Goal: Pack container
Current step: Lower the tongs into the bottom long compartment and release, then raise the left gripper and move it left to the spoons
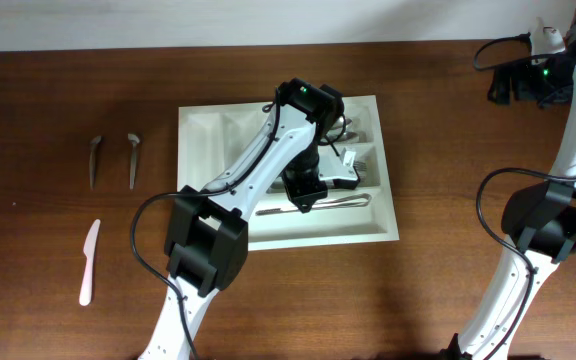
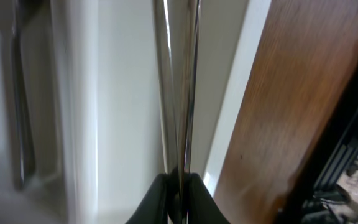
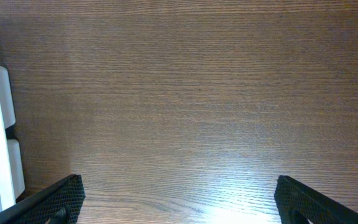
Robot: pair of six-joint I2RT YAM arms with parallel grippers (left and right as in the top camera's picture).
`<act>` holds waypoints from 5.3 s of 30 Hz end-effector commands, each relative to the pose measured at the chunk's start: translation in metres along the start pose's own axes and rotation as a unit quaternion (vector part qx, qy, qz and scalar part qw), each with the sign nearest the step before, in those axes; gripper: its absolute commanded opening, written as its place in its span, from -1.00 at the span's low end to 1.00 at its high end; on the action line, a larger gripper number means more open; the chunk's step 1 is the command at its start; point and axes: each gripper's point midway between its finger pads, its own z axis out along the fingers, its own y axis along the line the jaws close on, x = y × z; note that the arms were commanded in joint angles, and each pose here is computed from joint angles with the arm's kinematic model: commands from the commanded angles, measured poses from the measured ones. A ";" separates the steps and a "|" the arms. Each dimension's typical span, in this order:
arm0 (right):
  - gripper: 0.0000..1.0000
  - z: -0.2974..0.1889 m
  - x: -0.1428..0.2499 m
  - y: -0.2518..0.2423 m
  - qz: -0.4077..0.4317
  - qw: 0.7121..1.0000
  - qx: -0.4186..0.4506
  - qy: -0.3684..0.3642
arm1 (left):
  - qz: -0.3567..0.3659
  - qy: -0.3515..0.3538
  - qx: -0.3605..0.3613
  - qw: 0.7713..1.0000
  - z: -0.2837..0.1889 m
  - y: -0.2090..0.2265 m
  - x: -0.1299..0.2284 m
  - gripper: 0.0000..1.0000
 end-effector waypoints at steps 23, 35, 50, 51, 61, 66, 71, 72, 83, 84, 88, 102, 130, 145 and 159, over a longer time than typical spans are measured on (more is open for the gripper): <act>0.97 -0.006 0.000 -0.002 0.002 1.000 0.004 -0.005 | 0.048 -0.036 0.004 0.998 0.020 0.016 0.000 -0.97; 0.97 -0.006 0.000 -0.002 0.002 1.000 0.004 -0.005 | 0.049 -0.063 0.012 0.997 0.019 0.014 -0.011 -0.96; 0.97 -0.006 0.000 -0.002 0.002 1.000 0.004 -0.005 | 0.041 -0.049 0.029 0.998 0.028 0.009 -0.003 -0.86; 0.97 -0.006 0.000 -0.002 0.002 1.000 0.004 -0.005 | 0.040 -0.049 0.030 0.998 0.028 0.008 -0.003 -0.86; 0.97 -0.006 0.000 -0.002 0.002 1.000 0.004 -0.005 | 0.040 -0.047 0.032 0.998 0.028 0.007 -0.002 -0.44; 0.97 -0.006 0.000 -0.002 0.002 1.000 0.004 -0.005 | 0.040 -0.047 0.032 0.998 0.028 0.007 -0.002 -0.26; 0.97 -0.006 0.000 -0.002 0.002 1.000 0.004 -0.005 | 0.040 -0.047 0.032 0.998 0.028 0.007 -0.002 -0.21; 0.97 -0.006 0.000 -0.002 0.002 1.000 0.004 -0.005 | 0.040 -0.047 0.032 0.998 0.028 0.007 -0.002 -0.21; 0.97 -0.006 0.000 -0.002 0.002 1.000 0.004 -0.005 | 0.028 -0.059 0.018 0.998 0.023 0.012 -0.008 -0.19; 0.97 -0.006 0.000 -0.002 0.002 1.000 0.004 -0.005 | 0.021 -0.066 0.011 0.998 0.019 0.015 -0.012 -0.19; 0.97 -0.006 0.000 -0.002 0.002 1.000 0.004 -0.005 | -0.006 -0.114 -0.036 0.993 -0.018 0.030 -0.033 -0.17; 0.97 -0.006 0.000 -0.002 0.002 1.000 0.004 -0.005 | -0.197 -0.153 -0.303 0.920 -0.184 0.116 0.048 0.99; 0.97 -0.006 0.000 -0.002 0.002 1.000 0.004 -0.005 | -0.625 -0.167 -0.197 0.737 -0.123 0.234 0.267 0.98; 0.97 -0.006 0.000 -0.002 0.002 1.000 0.004 -0.005 | -0.678 -0.100 -0.171 0.707 -0.068 0.247 0.303 0.99; 0.97 -0.006 0.000 -0.002 0.002 1.000 0.004 -0.005 | -0.691 -0.085 -0.150 0.702 -0.053 0.246 0.315 0.99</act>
